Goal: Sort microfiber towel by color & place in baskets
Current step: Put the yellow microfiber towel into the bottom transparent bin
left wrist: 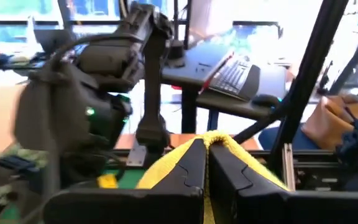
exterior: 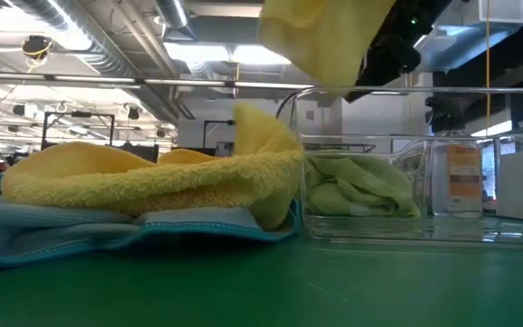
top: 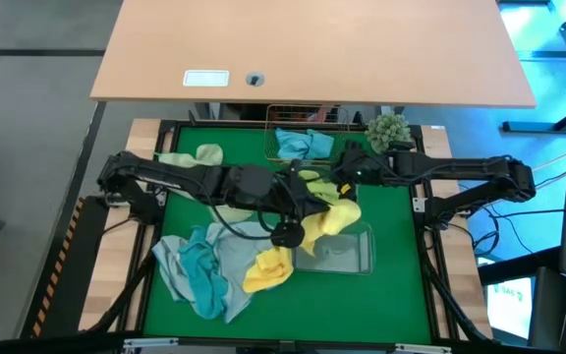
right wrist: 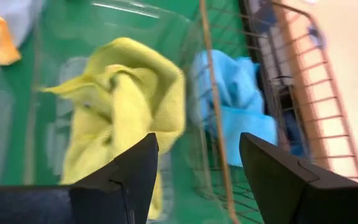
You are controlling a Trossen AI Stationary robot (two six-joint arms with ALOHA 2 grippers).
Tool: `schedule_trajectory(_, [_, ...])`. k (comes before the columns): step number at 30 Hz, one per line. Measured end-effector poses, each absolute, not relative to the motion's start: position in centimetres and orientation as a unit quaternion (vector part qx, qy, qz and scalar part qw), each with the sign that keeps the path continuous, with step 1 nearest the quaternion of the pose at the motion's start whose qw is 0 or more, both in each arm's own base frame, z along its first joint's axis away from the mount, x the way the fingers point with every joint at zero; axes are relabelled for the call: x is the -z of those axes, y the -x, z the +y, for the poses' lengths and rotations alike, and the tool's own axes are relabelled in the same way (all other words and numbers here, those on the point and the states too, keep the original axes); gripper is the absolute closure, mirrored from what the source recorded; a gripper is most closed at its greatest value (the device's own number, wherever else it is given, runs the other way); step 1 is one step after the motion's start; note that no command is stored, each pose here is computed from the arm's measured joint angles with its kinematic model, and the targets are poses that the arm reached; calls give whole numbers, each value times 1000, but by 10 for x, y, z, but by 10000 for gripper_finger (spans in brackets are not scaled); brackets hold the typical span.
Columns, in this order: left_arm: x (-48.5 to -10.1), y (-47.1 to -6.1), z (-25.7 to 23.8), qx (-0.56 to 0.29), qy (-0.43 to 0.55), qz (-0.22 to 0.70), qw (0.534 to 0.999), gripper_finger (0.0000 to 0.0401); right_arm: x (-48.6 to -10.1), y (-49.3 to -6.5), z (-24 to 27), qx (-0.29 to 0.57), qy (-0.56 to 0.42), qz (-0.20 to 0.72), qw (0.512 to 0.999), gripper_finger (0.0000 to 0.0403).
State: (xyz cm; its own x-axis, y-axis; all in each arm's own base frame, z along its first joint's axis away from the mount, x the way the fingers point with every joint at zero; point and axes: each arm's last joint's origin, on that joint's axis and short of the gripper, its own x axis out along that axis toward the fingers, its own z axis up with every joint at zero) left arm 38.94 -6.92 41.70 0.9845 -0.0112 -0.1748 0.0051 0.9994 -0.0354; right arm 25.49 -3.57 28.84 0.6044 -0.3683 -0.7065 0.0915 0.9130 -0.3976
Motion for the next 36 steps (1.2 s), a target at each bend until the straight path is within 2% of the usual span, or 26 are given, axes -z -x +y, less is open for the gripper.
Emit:
schedule_trajectory(7, [-395, -413, -74, 39, 14, 91, 995, 401, -298, -241, -36, 154, 180, 425, 873, 178])
schedule_trajectory(24, [-291, -473, -73, 20, -4, 202, 979, 401, -328, -196, -30, 153, 152, 386, 897, 178])
schedule_trajectory(36, [-228, -482, -72, 1, -14, 329, 944, 401, -340, -179, -22, 61, 107, 341, 932, 178])
